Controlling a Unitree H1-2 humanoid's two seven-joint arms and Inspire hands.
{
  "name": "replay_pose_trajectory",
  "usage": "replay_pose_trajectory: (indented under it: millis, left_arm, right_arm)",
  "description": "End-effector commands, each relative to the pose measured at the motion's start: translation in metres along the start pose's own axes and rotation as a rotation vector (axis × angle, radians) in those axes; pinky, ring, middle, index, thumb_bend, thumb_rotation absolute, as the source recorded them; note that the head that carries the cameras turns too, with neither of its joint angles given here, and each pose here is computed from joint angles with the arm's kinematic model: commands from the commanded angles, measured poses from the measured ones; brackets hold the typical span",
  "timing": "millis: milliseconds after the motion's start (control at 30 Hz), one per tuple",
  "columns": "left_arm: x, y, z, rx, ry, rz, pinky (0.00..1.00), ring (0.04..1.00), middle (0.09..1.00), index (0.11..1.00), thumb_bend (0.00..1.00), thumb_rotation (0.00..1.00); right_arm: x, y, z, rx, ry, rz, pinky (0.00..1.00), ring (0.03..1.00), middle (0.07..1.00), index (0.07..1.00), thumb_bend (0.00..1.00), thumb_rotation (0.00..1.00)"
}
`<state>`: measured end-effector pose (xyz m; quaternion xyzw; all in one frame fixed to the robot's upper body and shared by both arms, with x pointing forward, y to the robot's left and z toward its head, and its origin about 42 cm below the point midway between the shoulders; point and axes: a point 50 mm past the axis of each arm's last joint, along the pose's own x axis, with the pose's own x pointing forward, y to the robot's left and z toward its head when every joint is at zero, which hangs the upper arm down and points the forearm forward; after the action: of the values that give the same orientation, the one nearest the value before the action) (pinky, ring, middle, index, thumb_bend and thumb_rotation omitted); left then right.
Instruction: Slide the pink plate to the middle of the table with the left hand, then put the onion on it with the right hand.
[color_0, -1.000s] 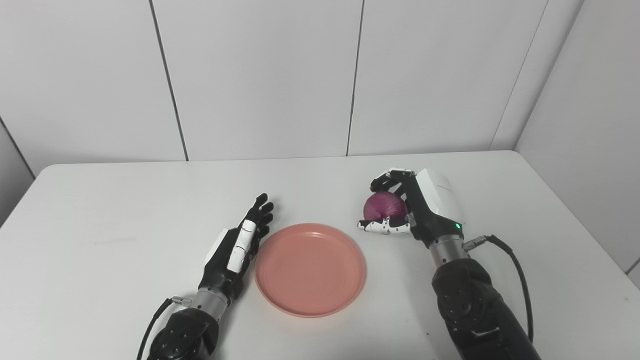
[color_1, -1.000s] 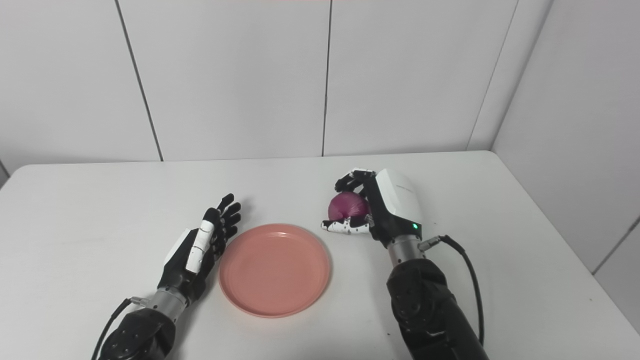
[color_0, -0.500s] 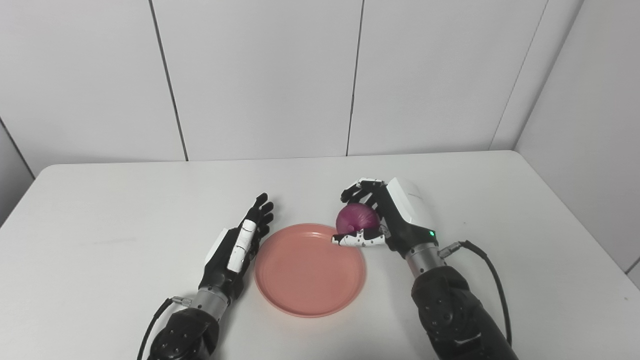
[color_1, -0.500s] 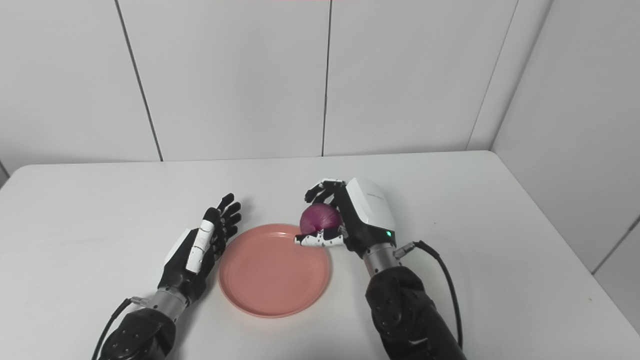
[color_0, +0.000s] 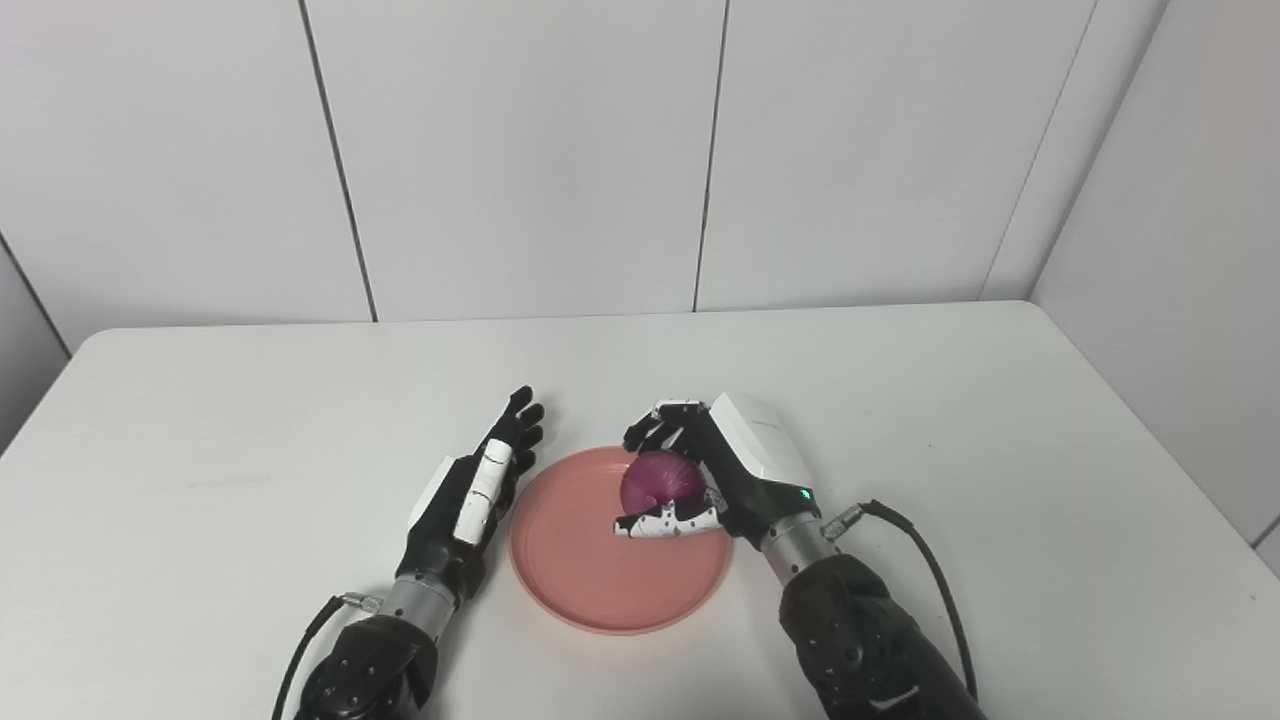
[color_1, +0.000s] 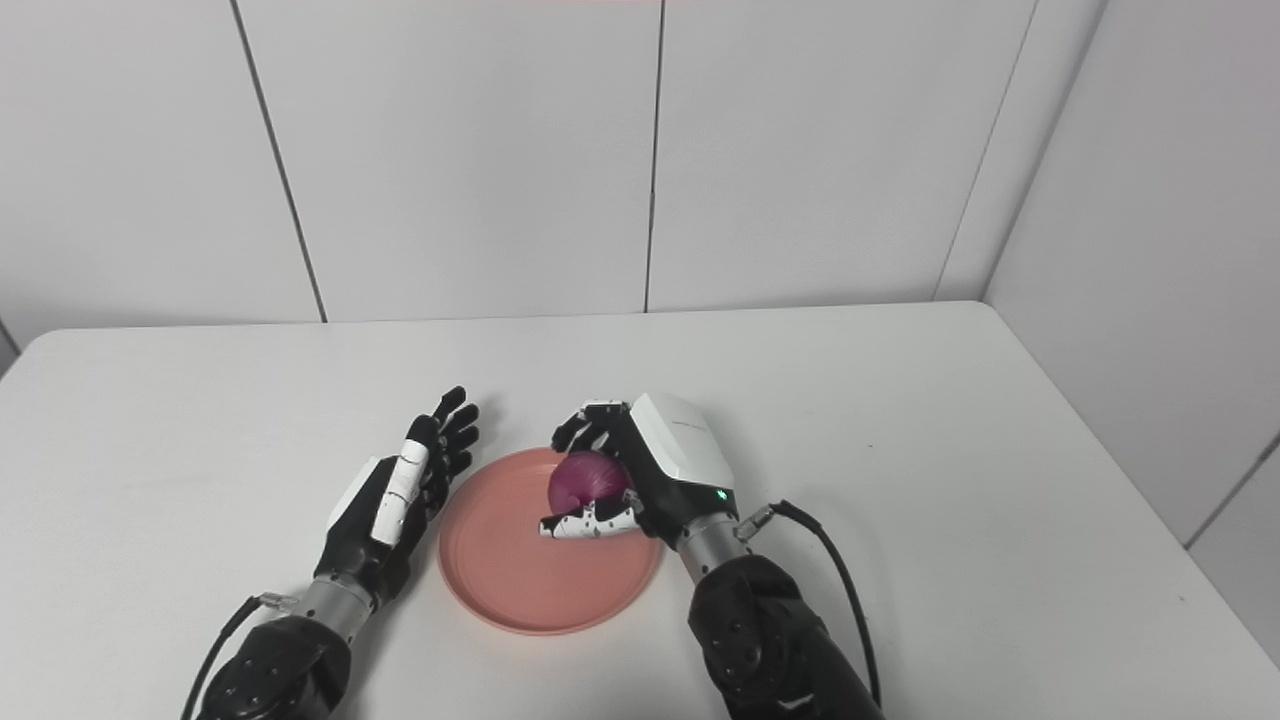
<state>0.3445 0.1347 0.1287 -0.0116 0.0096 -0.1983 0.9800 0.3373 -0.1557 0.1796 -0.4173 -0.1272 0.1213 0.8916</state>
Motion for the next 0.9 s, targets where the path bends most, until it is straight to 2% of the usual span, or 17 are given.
replay_pose_trajectory:
  millis: [0, 133, 233, 633, 800, 867]
  left_arm:
    - [0.013, -0.003, 0.023, 0.022, -0.093, -0.007, 1.0, 0.993, 0.987, 0.988, 0.82, 1.0]
    - [0.013, -0.003, 0.023, 0.017, -0.091, -0.006, 1.0, 0.993, 0.986, 0.987, 0.82, 1.0]
    - [0.013, -0.002, 0.023, 0.02, -0.093, -0.005, 1.0, 0.992, 0.984, 0.986, 0.82, 1.0]
    - [0.014, -0.004, 0.024, 0.007, -0.101, -0.007, 1.0, 0.989, 0.987, 0.989, 0.81, 1.0]
    - [0.014, -0.004, 0.023, 0.005, -0.099, -0.01, 1.0, 0.99, 0.99, 0.992, 0.81, 1.0]
    - [0.014, -0.004, 0.023, 0.01, -0.097, -0.008, 1.0, 0.99, 0.99, 0.992, 0.81, 1.0]
  right_arm:
    - [0.009, -0.006, 0.013, 0.0, -0.108, -0.042, 0.24, 0.31, 0.476, 0.488, 0.53, 0.0]
    - [0.011, 0.0, 0.011, -0.007, -0.118, -0.025, 0.24, 0.309, 0.477, 0.487, 0.53, 0.0]
    - [0.012, 0.004, 0.008, -0.015, -0.116, -0.017, 0.25, 0.331, 0.443, 0.517, 0.52, 0.0]
    - [0.011, 0.01, 0.005, -0.01, -0.071, 0.009, 0.29, 0.374, 0.424, 0.539, 0.52, 0.0]
    - [0.01, 0.008, 0.007, -0.015, -0.052, 0.007, 0.39, 0.484, 0.465, 0.526, 0.52, 0.0]
    - [0.009, 0.006, 0.008, 0.008, -0.038, 0.012, 0.41, 0.507, 0.553, 0.502, 0.52, 0.1]
